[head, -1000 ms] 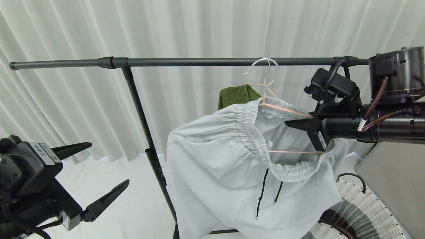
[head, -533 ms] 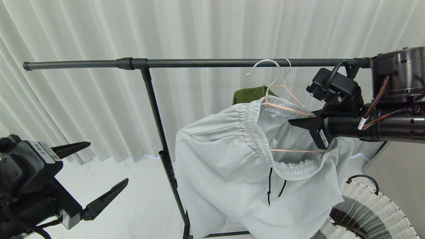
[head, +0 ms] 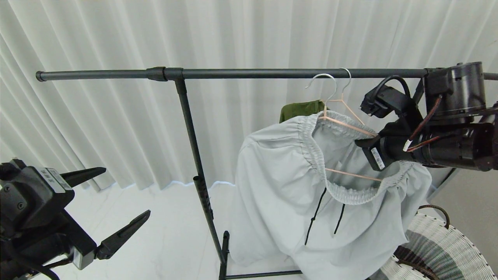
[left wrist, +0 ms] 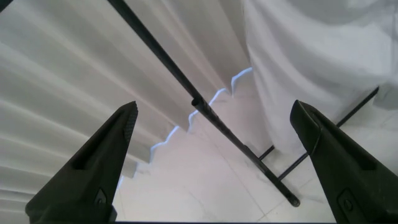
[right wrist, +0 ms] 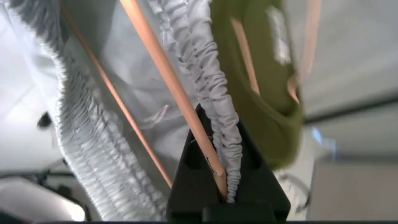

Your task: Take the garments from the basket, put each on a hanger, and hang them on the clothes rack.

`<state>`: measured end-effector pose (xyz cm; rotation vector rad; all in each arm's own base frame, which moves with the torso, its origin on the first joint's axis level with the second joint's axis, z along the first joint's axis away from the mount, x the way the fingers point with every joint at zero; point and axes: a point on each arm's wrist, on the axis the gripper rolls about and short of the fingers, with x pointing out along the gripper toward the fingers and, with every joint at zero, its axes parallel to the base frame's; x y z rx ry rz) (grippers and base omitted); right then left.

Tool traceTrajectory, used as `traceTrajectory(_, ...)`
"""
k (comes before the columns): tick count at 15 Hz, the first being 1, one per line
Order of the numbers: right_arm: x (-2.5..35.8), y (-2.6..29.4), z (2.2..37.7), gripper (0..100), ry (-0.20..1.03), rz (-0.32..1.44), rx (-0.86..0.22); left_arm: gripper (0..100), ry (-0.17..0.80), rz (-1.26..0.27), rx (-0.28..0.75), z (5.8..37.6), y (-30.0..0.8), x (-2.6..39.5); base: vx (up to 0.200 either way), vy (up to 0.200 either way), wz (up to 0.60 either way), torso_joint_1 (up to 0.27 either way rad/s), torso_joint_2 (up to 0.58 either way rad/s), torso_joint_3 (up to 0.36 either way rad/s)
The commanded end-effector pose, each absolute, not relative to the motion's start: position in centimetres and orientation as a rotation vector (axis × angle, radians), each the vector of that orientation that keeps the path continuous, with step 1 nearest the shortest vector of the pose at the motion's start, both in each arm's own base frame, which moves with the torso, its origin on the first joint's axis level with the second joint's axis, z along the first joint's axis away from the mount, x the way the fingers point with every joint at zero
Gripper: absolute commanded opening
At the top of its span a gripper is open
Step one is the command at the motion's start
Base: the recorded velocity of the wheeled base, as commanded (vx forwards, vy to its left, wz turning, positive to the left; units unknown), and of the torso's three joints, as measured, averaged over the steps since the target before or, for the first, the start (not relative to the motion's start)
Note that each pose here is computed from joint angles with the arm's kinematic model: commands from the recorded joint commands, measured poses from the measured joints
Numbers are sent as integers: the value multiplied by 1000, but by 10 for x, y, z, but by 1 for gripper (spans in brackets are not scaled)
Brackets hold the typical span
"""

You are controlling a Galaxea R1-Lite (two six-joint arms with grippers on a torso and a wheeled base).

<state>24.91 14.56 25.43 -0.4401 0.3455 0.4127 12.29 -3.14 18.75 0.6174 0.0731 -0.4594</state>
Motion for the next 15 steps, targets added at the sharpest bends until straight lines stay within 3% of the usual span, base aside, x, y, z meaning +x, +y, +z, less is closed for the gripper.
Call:
traceTrajectory(1, 260, 152, 249, 0, 370, 374, -407, 100, 71, -459, 617, 188, -32, 123, 0, 0, 0, 0, 0, 0)
traceTrajectory(6, 294, 171, 263, 0, 345, 244, -275, 100, 71, -458, 619, 188, -31, 123, 0, 0, 0, 0, 0, 0)
traceTrajectory(15, 353, 190, 248, 0, 353, 159, -277, 100, 63, -456, 628, 190, -31, 123, 0, 0, 0, 0, 0, 0)
